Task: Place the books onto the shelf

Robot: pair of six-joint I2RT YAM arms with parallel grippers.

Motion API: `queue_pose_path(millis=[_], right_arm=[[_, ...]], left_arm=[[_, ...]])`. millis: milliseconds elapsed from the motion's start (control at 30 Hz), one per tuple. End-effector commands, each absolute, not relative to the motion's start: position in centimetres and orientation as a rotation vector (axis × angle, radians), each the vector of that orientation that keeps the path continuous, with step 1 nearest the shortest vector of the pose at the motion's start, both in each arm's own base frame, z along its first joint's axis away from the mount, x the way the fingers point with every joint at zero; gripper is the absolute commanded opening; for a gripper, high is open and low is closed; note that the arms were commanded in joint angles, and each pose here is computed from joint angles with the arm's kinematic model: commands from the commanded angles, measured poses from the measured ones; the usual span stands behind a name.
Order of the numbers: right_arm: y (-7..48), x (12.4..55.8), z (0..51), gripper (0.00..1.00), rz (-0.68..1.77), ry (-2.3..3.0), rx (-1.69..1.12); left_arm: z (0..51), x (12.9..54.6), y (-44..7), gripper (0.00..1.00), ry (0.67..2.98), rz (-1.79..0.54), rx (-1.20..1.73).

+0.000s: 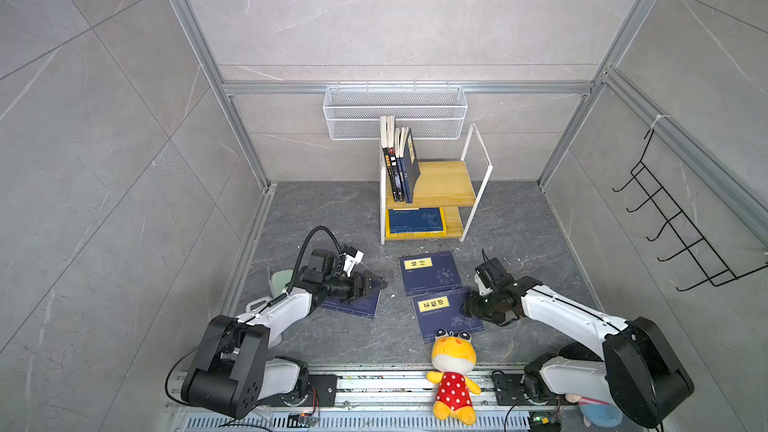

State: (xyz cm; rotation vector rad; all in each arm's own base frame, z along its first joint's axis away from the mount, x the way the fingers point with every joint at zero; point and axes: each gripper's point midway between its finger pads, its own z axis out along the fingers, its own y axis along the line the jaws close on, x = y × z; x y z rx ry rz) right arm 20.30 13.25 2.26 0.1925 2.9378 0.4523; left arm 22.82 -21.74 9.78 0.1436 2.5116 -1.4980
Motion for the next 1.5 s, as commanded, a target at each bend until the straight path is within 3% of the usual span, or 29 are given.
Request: queue_pose_path(millis=[0, 267, 633, 733, 933, 1267, 1467], right_arm=[[14.3, 19.4, 1.5, 0.61, 0.539, 2.964, 0.219], [17.1, 18.4, 0.1, 0.57, 0.604, 2.963, 0.203], [17.3, 18.3, -1.1, 0.53, 0.535, 2.981, 0.153], [17.4, 18.1, -1.2, 0.44, 0.542, 2.99, 0.151], [17.6, 18.1, -1.4, 0.4, 0.542, 3.001, 0.133], [18.8, 18.4, -1.4, 0.39, 0.564, 2.996, 0.1], [18.6, 18.9, -0.8, 0.39, 0.519, 2.989, 0.063]], left_arm=[[9.7, 23.5, -22.3, 0.86, 2.502, -1.497, 0.115], [8.1, 23.5, -23.0, 0.73, 2.568, -1.484, 0.036], [5.0, 21.6, -24.7, 0.7, 2.724, -1.397, 0.104], [4.7, 21.9, -25.0, 0.69, 2.76, -1.378, 0.11], [4.8, 21.7, -26.2, 0.64, 2.771, -1.412, 0.16], [6.7, 21.7, -27.0, 0.44, 2.74, -1.504, 0.152], [7.7, 21.9, -27.0, 0.14, 2.719, -1.504, 0.164]])
